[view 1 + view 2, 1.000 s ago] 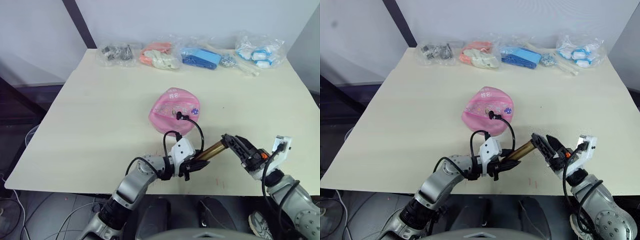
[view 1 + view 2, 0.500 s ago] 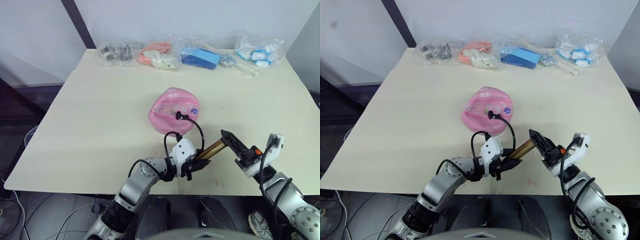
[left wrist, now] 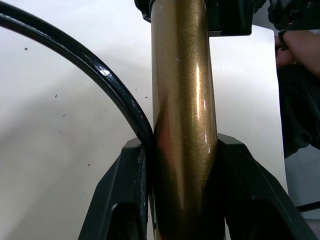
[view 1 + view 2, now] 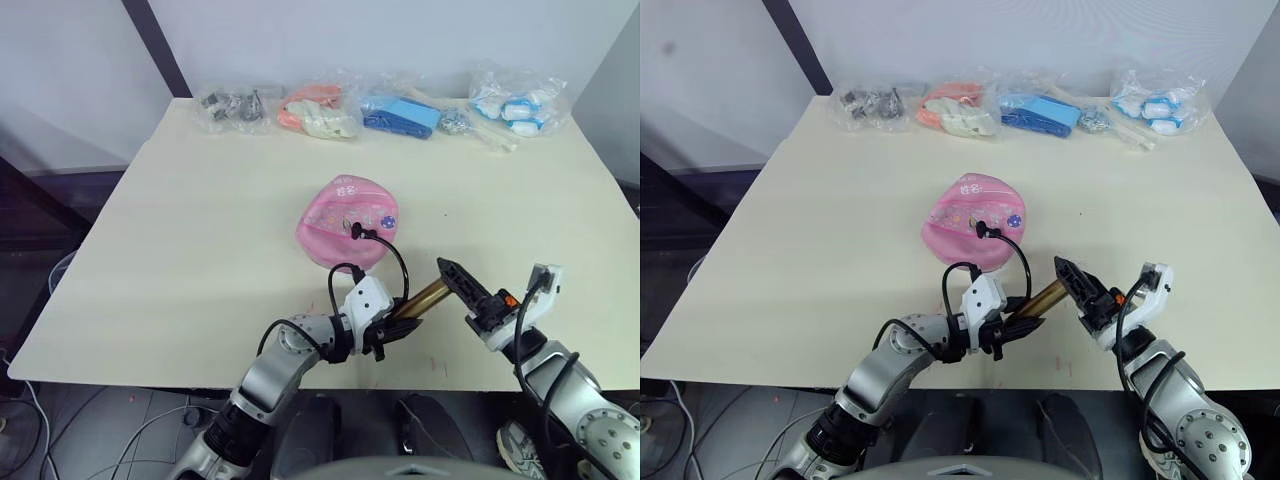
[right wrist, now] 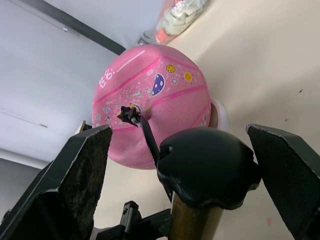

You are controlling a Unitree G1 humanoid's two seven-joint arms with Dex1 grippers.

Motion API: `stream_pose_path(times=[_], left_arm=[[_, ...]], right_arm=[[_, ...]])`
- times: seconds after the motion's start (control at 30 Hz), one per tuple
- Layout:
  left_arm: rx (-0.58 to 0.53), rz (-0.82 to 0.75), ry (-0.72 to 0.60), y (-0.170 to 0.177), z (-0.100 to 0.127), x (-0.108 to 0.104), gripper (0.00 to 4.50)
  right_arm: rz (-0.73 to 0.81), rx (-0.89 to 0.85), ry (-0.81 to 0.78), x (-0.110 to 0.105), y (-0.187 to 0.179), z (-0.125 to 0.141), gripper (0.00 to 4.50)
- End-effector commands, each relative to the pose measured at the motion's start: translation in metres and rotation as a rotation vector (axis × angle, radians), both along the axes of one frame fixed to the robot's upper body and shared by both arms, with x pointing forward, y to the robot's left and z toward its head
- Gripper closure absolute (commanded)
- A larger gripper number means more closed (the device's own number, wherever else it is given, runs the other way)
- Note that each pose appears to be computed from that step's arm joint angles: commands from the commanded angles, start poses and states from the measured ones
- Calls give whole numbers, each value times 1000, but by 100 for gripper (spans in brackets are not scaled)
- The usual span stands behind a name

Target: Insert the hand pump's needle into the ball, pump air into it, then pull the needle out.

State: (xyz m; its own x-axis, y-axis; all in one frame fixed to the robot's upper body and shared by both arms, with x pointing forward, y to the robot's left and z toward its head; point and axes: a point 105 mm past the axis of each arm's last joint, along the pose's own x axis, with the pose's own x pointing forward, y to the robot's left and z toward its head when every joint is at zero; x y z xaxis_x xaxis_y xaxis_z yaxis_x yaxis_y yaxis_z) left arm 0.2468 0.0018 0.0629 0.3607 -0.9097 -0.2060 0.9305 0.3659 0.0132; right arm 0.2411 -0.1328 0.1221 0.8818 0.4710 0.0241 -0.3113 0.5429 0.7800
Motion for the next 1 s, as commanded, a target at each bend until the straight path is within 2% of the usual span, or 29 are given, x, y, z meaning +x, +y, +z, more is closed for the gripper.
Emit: stream_pose_path(times=[0.03,1.0], left_arm=[[-29,-9,-35,-3,11,-2,315],[-36,-16,-29,-6,10,-5,315]], right_arm=[[3,13,-33,-1,1,8,0],[13,26,-27,3,7,9,0]])
